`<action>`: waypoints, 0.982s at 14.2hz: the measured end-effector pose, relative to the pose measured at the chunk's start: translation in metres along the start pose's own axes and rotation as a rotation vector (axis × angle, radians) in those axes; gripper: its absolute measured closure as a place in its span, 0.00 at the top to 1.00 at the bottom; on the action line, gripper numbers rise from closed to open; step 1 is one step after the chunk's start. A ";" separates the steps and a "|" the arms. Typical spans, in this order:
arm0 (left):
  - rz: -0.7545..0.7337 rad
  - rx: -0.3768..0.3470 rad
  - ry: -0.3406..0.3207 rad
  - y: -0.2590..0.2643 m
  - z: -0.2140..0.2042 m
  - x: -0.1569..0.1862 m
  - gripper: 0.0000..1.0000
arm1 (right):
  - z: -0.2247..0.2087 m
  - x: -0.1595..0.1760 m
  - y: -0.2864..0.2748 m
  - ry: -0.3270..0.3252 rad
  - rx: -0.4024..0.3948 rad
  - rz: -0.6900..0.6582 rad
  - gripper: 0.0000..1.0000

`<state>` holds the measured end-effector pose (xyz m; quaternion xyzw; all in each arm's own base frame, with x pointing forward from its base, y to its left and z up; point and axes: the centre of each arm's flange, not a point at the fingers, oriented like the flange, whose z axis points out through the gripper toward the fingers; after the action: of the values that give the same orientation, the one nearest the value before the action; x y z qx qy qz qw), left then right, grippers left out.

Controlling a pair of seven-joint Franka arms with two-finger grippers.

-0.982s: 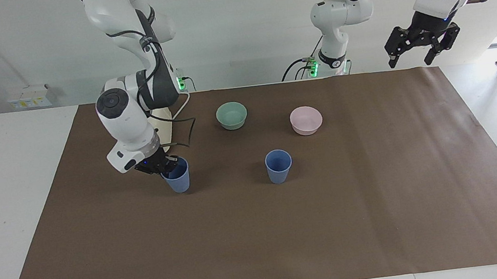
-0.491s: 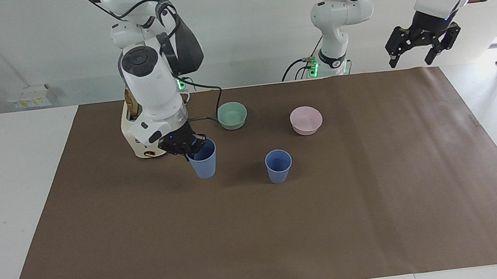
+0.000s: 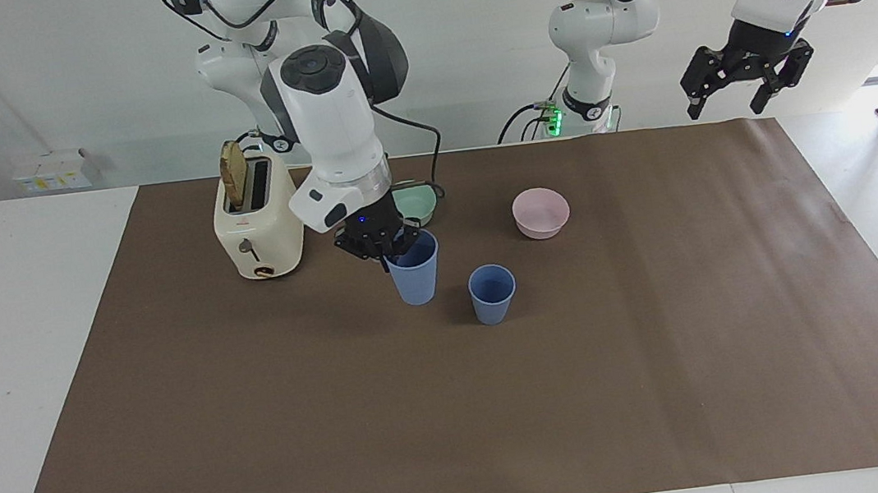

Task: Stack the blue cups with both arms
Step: 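Carry the held blue cup with the right gripper over the placed cup, then lower the blue cup into the other cup and open the right gripper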

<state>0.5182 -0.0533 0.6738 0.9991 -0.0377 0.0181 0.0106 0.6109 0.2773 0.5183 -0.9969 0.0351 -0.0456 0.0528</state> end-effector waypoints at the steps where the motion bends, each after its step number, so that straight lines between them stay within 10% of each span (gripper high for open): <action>1: 0.000 0.000 0.000 0.000 0.000 0.000 1.00 | -0.001 -0.003 -0.013 0.007 0.015 -0.015 0.04; 14: 0.000 0.000 -0.001 0.000 0.000 0.000 1.00 | 0.064 -0.030 -0.110 -0.038 0.056 -0.010 0.04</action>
<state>0.5179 -0.0533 0.6740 0.9991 -0.0377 0.0178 0.0106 0.5941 0.3948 0.4644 -0.9959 0.0278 -0.0279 0.0809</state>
